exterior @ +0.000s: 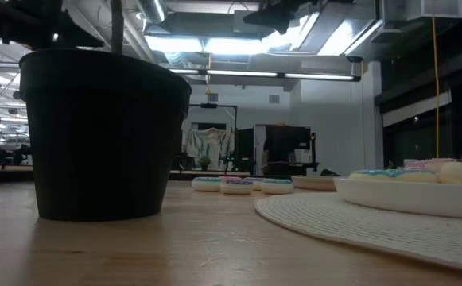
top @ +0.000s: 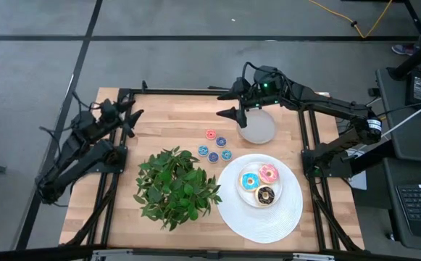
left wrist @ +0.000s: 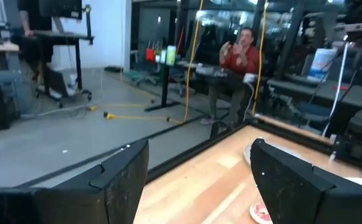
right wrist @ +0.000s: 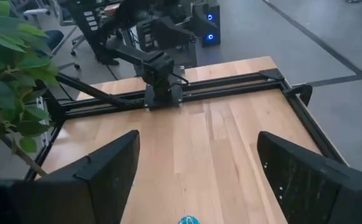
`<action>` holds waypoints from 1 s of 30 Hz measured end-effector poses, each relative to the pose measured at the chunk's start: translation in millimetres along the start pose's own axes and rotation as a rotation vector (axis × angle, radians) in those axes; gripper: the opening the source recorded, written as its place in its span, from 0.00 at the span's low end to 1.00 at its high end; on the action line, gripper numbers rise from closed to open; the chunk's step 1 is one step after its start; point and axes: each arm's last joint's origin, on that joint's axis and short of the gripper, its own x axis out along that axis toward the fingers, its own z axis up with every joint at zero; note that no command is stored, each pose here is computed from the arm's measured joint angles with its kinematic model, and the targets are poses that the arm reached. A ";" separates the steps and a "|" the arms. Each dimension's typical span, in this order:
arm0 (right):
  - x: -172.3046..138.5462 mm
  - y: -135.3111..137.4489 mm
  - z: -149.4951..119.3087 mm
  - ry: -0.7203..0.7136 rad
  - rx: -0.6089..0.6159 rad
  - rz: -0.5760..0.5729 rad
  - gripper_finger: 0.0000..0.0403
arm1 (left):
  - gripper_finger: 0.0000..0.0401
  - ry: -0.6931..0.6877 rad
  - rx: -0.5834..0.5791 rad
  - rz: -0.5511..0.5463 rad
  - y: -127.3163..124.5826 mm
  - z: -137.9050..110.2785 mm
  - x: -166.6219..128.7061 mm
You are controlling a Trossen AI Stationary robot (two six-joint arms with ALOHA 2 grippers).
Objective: Pick & Place donuts
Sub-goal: Put the small pink donut onto the gray plate
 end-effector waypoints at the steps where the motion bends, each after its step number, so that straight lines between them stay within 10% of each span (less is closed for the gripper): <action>1: 0.0 0.0 0.0 0.000 0.000 0.000 0.80 | 0.67 -0.007 -0.002 -0.003 0.2 -1.2 1.3; 30: 0.3 0.7 0.4 -0.006 0.124 0.002 0.80 | 0.67 -0.035 -0.022 0.051 13.9 -74.7 35.3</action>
